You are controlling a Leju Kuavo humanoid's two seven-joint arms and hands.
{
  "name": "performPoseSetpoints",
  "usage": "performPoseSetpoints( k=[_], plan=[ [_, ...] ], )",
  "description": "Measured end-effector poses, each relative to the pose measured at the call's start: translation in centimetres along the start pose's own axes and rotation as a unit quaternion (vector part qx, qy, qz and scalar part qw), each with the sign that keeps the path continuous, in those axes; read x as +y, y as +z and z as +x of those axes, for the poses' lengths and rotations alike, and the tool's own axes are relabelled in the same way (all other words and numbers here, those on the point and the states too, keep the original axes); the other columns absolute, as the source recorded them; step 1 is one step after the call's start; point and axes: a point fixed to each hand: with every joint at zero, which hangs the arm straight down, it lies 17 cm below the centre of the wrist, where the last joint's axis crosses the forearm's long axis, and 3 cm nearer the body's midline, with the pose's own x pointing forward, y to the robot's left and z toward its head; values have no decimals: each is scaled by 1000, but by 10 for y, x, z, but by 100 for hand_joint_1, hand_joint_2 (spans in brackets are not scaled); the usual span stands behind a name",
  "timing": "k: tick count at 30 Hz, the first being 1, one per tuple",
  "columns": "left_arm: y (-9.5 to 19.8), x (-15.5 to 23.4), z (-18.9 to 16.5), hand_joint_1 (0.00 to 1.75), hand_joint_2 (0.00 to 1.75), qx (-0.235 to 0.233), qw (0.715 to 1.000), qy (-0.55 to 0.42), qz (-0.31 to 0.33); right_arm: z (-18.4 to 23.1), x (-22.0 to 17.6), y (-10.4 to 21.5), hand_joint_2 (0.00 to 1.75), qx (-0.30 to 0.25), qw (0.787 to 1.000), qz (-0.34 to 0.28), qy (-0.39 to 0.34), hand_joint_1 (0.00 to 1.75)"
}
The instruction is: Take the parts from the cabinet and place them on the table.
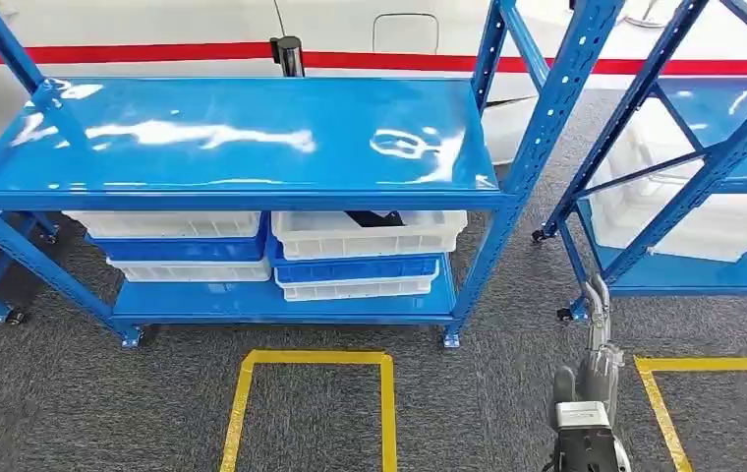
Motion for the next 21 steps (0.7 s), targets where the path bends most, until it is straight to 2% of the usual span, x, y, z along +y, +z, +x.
performPoseSetpoints(
  k=[9,12,14,15,16,18,19,21],
  plan=[
    [-1,-1,2,0,0,-2,1000,-5,-2,-4,0,-3,0,10,1000,-1,11,0],
    [-1,-1,1,0,0,0,1000,-7,0,-25,5,2,0,46,999,10,27,0],
    [-1,0,0,0,0,3,1000,-9,4,-52,14,10,0,84,994,29,59,0],
    [-1,0,-1,0,0,6,1000,-11,4,-75,22,18,175,115,989,44,77,0],
    [0,0,-2,0,175,10,1000,-13,3,-101,31,28,175,153,982,62,92,0],
    [0,-2,-4,0,175,17,1000,-19,1,-163,51,56,175,243,958,95,117,0],
    [-1,-3,-4,0,175,21,1000,-23,0,-201,63,81,175,299,938,118,128,0],
    [-2,-7,-1,0,175,24,999,-28,-1,-260,74,149,175,417,884,163,135,0]
  ],
)
